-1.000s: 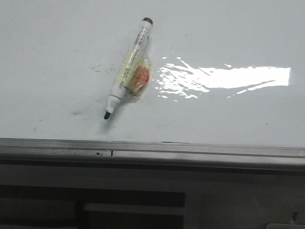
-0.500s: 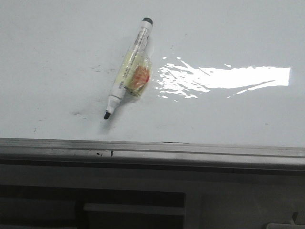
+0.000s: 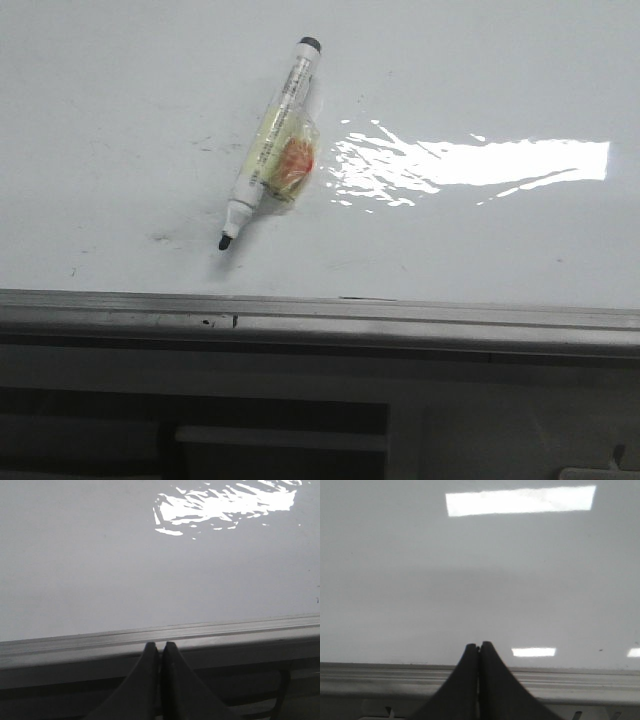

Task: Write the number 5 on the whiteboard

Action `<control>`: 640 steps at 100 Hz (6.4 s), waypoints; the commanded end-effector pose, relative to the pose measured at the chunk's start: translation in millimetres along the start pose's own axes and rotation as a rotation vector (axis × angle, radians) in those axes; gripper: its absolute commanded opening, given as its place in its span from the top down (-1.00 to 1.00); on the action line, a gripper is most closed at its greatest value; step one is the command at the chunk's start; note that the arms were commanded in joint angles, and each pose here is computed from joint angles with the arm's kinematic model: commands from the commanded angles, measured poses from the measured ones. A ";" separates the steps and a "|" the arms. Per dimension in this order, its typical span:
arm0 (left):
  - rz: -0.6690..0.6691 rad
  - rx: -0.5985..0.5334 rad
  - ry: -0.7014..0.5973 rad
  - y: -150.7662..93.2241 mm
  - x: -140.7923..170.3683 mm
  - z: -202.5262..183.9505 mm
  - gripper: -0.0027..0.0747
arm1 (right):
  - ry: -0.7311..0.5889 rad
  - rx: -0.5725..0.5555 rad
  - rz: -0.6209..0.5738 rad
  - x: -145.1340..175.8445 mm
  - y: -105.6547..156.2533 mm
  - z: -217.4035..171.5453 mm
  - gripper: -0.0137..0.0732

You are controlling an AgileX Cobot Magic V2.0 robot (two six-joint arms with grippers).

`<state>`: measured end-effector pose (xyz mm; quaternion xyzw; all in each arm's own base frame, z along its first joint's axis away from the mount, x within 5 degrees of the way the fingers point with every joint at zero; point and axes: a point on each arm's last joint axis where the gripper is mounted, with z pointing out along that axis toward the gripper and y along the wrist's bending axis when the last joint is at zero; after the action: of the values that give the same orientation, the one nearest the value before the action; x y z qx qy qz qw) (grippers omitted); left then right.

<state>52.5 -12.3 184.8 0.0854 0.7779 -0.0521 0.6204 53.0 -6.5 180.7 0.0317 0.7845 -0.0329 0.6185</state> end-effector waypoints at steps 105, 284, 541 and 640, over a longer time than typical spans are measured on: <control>-0.298 0.147 -0.108 -8.8 -101.1 -13.8 0.98 | -0.379 -0.220 0.169 -104.2 7.5 -36.8 0.81; 0.650 0.813 -0.088 -160.1 -143.0 66.6 0.98 | 0.062 -0.900 -0.341 -147.4 91.4 -17.7 -0.30; 0.093 0.599 -0.174 -40.1 -153.8 -23.1 0.98 | -0.059 -0.684 -0.813 -193.5 147.4 65.2 0.83; 0.095 0.599 -0.174 -40.1 -153.8 -23.1 0.98 | 0.238 -0.598 -0.813 -144.8 142.7 79.3 0.83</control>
<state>55.3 -57.8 323.8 0.3172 0.6933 -0.2383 0.6016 178.5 129.3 306.6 -0.4415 0.7678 -0.0241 0.4637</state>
